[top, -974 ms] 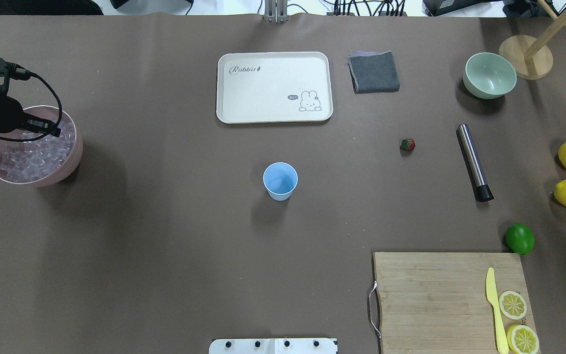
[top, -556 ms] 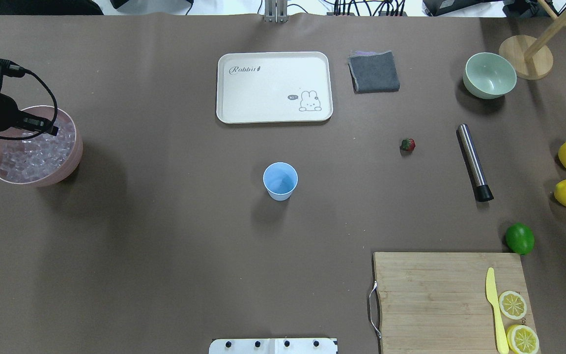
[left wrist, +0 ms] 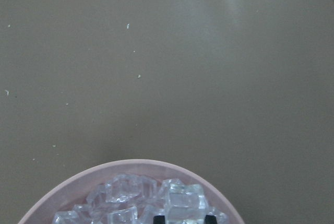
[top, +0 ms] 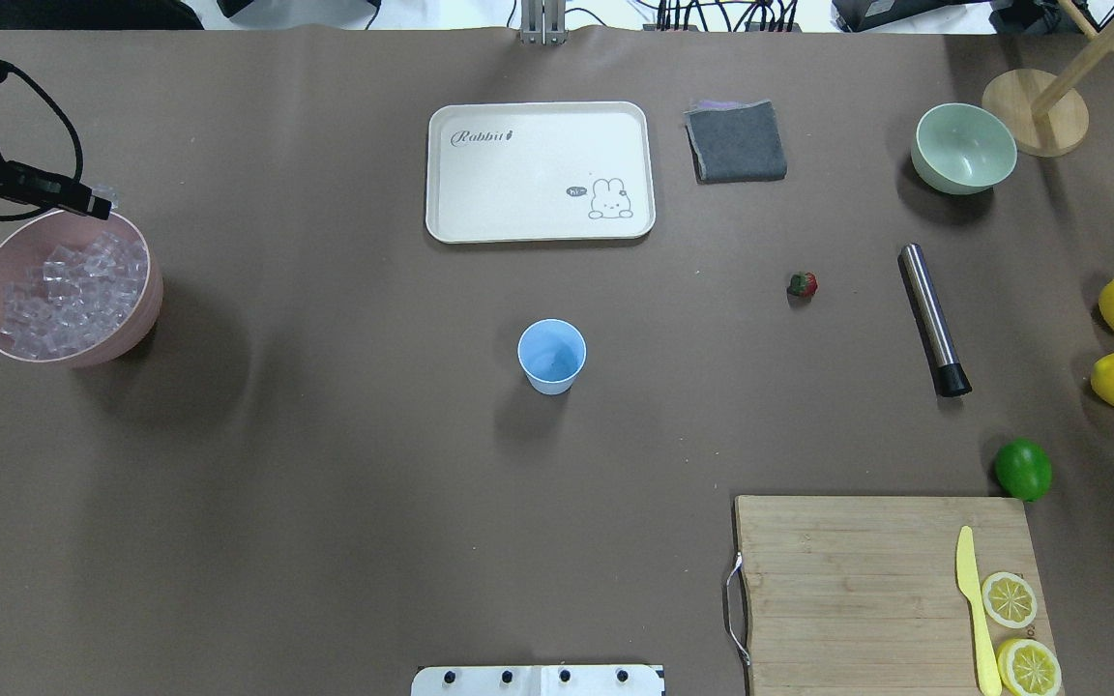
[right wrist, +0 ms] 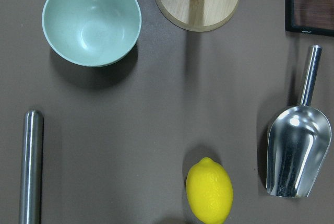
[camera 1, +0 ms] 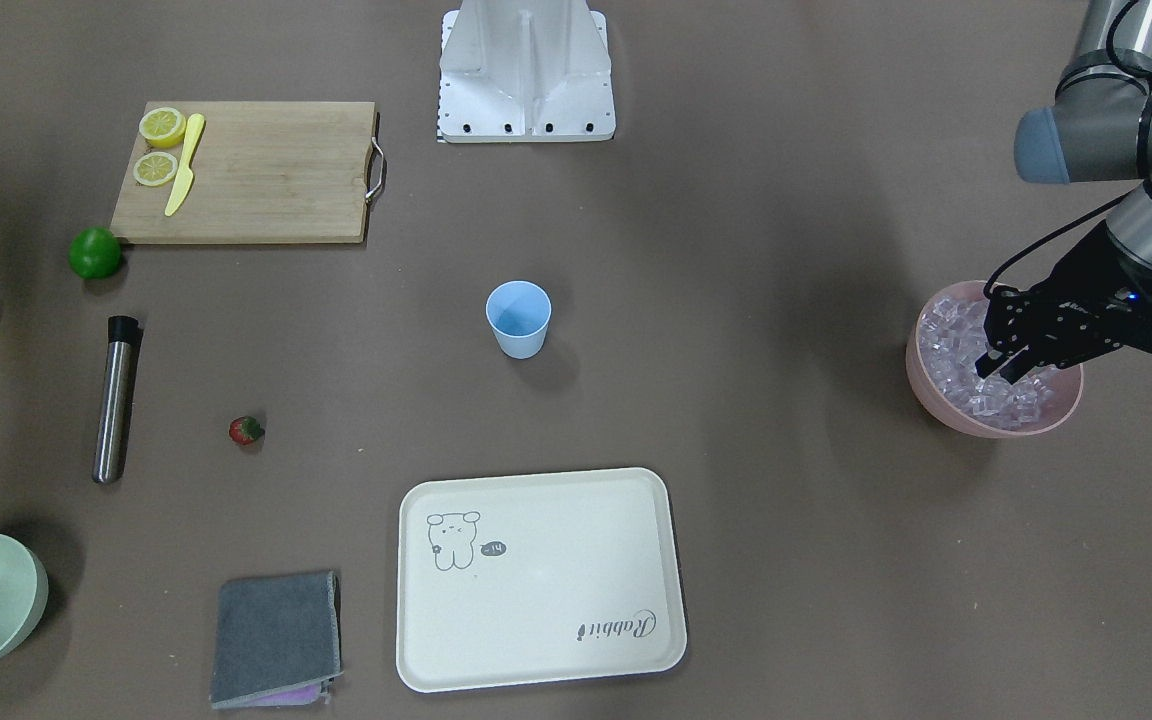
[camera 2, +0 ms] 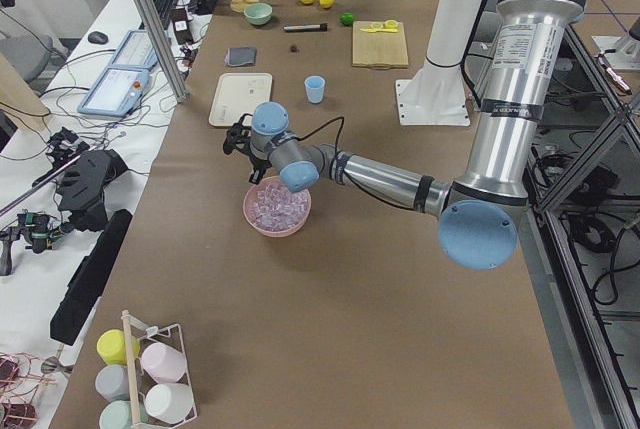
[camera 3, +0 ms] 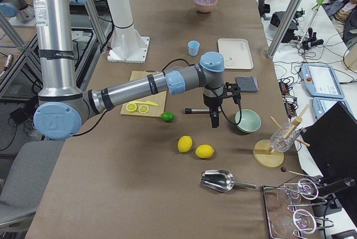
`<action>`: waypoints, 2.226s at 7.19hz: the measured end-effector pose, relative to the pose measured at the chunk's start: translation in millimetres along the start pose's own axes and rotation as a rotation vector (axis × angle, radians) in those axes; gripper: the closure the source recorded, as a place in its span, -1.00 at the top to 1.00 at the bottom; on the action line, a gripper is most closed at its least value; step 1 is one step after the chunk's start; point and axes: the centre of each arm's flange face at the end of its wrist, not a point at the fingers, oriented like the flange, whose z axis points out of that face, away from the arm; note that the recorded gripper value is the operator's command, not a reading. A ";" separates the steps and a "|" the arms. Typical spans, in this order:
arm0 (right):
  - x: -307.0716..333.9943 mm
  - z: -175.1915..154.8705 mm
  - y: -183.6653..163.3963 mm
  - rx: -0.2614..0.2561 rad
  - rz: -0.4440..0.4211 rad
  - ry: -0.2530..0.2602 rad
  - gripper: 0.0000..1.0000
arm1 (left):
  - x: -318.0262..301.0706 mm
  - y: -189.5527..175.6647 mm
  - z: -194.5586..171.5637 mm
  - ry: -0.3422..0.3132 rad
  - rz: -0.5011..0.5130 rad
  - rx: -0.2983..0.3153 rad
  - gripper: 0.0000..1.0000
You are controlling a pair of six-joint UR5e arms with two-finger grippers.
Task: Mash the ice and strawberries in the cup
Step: 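Carry the ice cube with the left gripper over the blue cup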
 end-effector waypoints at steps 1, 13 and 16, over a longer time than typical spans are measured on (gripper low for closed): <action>-0.8 -0.5 -0.9 0.001 -0.001 -0.001 1.00 | 15.5 -10.9 -4.5 0.019 0.018 0.017 -1.00; -7.9 -5.7 -6.4 0.040 -0.033 -0.011 1.00 | 387.5 12.7 107.6 0.277 -0.083 0.211 -1.00; -6.1 -4.2 -4.5 0.038 -0.031 -0.010 1.00 | 417.9 50.8 148.8 0.310 -0.101 0.269 -1.00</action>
